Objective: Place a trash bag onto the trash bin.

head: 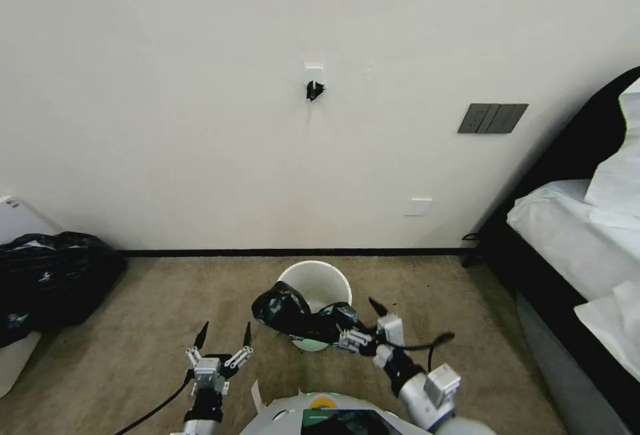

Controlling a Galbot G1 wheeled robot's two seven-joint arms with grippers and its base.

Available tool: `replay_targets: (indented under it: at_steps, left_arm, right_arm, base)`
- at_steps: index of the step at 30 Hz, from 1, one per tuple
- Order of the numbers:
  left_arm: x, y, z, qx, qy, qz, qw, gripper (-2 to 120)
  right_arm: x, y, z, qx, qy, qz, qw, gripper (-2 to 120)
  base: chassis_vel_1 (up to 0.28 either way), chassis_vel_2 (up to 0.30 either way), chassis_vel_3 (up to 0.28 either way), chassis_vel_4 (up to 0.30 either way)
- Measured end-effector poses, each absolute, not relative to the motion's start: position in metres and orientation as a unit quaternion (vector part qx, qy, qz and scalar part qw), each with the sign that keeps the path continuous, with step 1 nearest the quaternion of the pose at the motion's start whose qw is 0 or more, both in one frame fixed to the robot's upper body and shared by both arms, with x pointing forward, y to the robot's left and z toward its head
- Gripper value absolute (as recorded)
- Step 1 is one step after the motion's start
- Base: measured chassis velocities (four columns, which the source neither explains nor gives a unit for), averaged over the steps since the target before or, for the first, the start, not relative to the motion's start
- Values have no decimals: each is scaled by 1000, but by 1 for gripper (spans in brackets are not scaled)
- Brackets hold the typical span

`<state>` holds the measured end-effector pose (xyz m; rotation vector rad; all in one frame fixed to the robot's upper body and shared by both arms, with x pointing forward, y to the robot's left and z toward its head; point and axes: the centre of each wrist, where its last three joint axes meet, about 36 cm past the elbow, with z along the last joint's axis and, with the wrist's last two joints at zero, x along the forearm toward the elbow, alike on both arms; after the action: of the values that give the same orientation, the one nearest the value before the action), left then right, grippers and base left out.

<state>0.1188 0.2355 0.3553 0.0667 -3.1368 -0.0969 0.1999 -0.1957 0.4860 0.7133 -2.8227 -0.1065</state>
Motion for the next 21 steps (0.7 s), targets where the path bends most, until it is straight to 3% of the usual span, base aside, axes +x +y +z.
replay_targets:
  at_steps: [12,21]
  left_arm:
    - [106,238,347,38,-997,-56,-27,100]
    - [103,232,347,57,-996,-54,-29,100]
  right_arm:
    - [340,-240,502,344,-916,36,203,100]
    - [433,-227,498,396,-868,124,271,100]
  base:
    - [0,0,0,0]
    - [0,0,0,0]
